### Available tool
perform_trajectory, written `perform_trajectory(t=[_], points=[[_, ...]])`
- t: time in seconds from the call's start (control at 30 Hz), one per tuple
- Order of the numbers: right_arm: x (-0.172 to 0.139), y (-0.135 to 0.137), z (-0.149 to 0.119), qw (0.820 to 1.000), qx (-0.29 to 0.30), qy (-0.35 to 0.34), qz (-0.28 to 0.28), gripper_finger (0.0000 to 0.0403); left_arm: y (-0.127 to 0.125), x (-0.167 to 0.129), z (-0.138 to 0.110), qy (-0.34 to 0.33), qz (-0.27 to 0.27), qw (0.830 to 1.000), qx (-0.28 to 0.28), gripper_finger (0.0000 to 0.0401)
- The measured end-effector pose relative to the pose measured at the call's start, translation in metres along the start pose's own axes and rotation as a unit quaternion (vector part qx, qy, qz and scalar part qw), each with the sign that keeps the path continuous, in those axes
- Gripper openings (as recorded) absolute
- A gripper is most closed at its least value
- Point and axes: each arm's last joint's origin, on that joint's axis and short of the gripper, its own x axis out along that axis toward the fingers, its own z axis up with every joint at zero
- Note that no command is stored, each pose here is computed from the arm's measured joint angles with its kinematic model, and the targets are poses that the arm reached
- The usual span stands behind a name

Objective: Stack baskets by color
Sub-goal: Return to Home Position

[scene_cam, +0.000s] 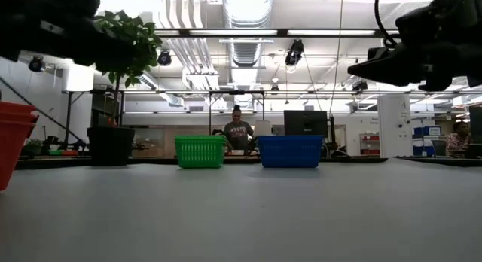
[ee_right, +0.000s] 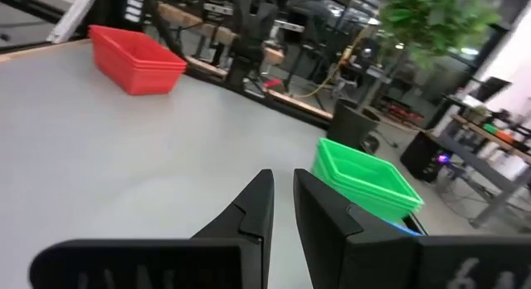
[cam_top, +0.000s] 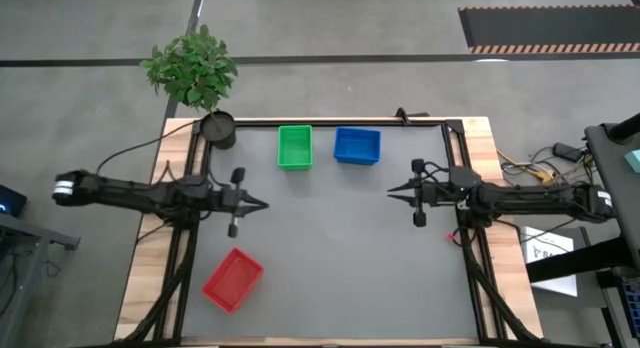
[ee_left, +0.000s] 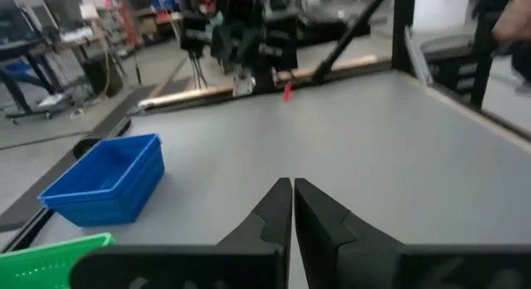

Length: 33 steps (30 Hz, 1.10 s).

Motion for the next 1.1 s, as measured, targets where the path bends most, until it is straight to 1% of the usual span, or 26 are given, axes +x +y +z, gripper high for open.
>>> perform_trajectory(t=[0.07,0.17,0.27,0.4,0.47,0.6,0.77,0.9,1.1], points=[[-0.006,-0.001,-0.005,1.0,0.004,-0.001,-0.014,0.0043,-0.001,-0.008,-0.006,-0.02,0.004,1.0,-0.007,0.0],[-0.013,-0.005,-0.011,1.0,0.018,-0.005,-0.023,0.0043,-0.003,-0.016,-0.019,-0.029,0.005,1.0,-0.008,0.0],[-0.019,-0.009,-0.011,0.999,0.031,-0.011,-0.021,0.0043,-0.006,-0.022,-0.031,-0.033,0.006,0.999,-0.011,0.0],[-0.026,-0.014,-0.012,0.999,0.036,-0.008,-0.038,0.0043,-0.007,-0.028,-0.041,-0.05,0.008,0.999,-0.019,0.0],[-0.029,-0.015,-0.012,0.999,0.032,-0.011,-0.042,0.0043,-0.007,-0.031,-0.041,-0.063,0.011,0.998,-0.024,0.0],[-0.033,-0.017,-0.009,0.998,0.025,-0.025,-0.044,0.0043,-0.008,-0.034,-0.043,-0.057,0.01,0.998,-0.034,0.0],[-0.039,-0.018,-0.008,0.998,0.022,-0.03,-0.048,0.0043,-0.008,-0.037,-0.042,-0.068,0.012,0.997,-0.034,0.0],[-0.045,-0.017,-0.005,0.998,0.018,-0.048,-0.042,0.0043,-0.008,-0.037,-0.043,-0.064,0.011,0.997,-0.034,0.0],[-0.053,-0.013,-0.004,0.998,0.013,-0.047,-0.05,0.0043,-0.008,-0.035,-0.045,-0.055,0.01,0.998,-0.034,0.0]])
